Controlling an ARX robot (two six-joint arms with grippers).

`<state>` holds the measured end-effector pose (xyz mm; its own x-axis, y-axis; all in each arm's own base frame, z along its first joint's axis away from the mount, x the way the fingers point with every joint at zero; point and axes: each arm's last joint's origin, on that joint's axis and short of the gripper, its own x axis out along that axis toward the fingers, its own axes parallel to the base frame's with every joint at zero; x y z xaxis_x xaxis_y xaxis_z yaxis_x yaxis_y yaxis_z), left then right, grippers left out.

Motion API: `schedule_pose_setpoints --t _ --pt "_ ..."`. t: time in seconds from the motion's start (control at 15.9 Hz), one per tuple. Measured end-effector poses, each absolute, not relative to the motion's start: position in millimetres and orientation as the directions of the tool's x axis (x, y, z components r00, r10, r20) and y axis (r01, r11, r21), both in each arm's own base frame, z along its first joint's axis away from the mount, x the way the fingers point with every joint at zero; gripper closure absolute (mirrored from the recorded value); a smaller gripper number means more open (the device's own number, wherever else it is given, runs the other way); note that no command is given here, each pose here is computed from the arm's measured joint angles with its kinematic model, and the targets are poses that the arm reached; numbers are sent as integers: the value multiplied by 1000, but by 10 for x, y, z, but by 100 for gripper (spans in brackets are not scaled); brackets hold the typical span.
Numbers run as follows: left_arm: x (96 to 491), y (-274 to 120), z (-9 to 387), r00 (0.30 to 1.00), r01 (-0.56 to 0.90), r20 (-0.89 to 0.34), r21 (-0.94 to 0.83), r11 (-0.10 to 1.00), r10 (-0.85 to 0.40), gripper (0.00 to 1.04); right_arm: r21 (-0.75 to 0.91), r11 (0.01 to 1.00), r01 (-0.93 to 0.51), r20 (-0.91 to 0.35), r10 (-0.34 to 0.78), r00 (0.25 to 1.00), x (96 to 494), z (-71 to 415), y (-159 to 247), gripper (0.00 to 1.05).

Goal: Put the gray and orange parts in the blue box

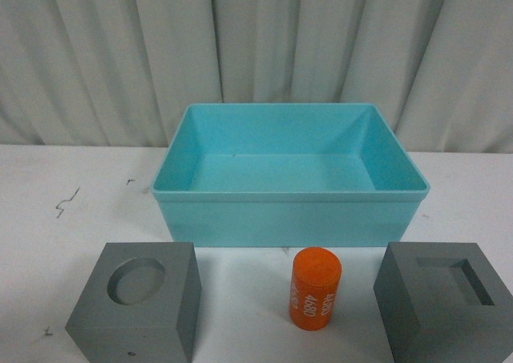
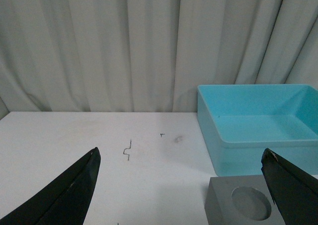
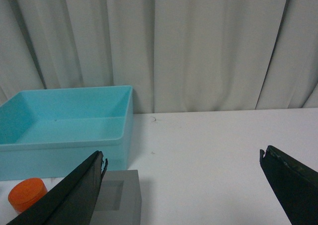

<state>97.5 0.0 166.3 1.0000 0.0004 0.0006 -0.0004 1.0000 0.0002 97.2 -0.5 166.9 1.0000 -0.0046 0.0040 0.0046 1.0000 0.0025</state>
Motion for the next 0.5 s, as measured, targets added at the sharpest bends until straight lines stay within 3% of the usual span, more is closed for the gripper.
schedule_pose_setpoints --t 0.5 --pt "975 0 1663 1000 0 1 1 1000 0 7 2 1000 5 4 -5 1000 972 1669 -5 6"
